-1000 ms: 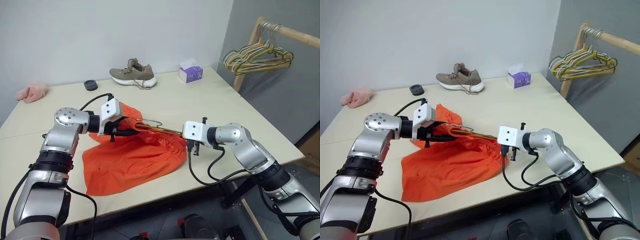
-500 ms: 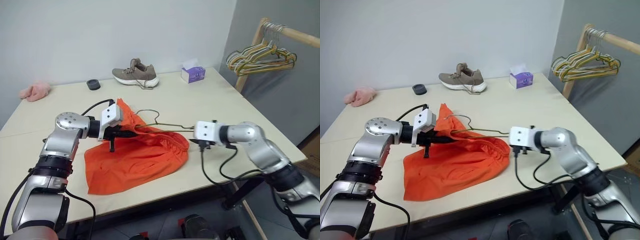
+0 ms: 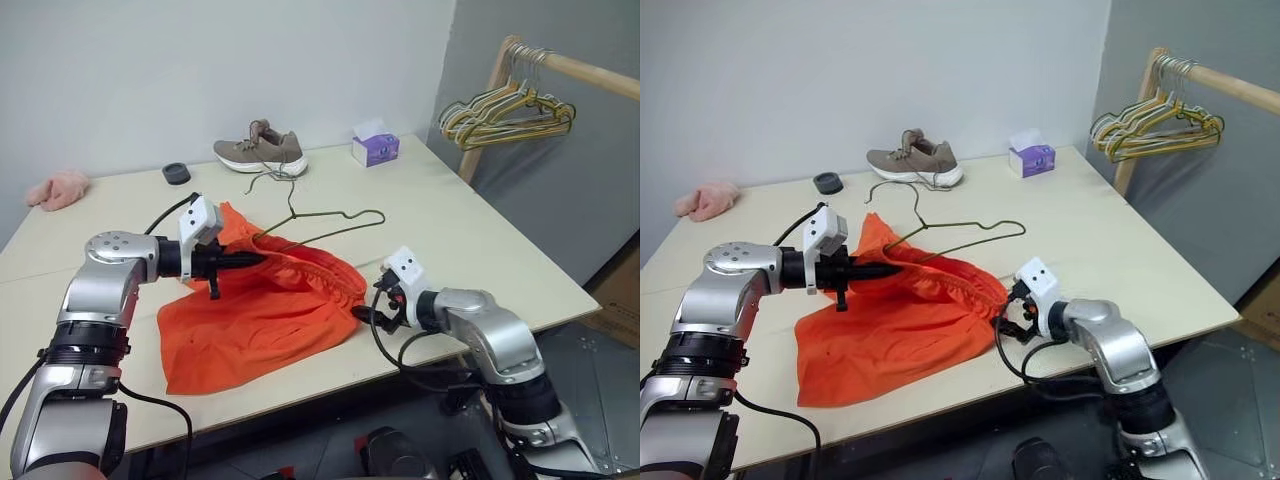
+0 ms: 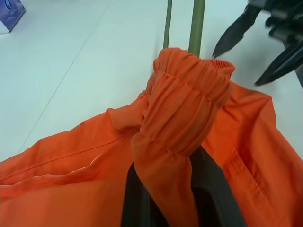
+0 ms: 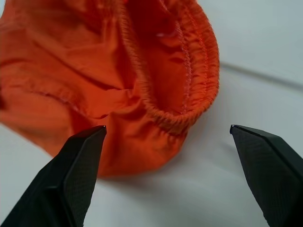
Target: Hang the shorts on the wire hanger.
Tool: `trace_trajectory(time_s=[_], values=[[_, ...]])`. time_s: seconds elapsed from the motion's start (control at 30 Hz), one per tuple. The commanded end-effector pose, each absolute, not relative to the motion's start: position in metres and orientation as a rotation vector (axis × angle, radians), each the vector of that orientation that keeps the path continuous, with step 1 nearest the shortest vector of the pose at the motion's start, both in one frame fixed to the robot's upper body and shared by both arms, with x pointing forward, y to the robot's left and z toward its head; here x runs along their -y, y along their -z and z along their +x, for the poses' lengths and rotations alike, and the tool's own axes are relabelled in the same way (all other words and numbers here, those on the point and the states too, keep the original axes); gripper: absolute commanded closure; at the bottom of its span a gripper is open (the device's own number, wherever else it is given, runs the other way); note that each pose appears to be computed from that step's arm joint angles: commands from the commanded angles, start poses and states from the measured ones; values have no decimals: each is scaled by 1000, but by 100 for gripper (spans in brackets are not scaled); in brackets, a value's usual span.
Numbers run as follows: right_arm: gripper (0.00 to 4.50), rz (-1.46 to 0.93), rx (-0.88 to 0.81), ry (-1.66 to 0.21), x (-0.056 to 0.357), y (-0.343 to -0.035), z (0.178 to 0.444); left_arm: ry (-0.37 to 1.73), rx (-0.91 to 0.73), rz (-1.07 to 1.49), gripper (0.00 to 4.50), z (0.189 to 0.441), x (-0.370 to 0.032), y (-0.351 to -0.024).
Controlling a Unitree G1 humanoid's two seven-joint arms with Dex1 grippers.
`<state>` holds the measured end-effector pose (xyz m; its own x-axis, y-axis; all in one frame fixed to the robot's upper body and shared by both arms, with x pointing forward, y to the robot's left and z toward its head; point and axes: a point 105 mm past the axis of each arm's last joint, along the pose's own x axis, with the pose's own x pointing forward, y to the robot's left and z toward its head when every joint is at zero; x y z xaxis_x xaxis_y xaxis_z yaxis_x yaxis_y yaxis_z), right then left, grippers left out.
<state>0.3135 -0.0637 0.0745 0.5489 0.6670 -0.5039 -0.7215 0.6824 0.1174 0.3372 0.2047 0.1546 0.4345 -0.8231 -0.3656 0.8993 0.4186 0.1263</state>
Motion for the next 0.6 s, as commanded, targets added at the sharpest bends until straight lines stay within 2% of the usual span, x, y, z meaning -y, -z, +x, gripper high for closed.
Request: trace_trajectory(time_s=[0.03, 0.17, 0.27, 0.6], values=[[3, -57, -552, -802, 60, -76, 321, 1074, -204, 352, 450, 337, -209, -174], [3, 27, -588, -835, 42, -70, 319, 1065, -201, 351, 450, 336, -211, -175], [66, -4, -579, -837, 38, -68, 320, 1058, -196, 346, 450, 336, -211, -176], [416, -154, -424, -748, 58, -78, 343, 1025, -175, 206, 450, 323, -216, -183]])
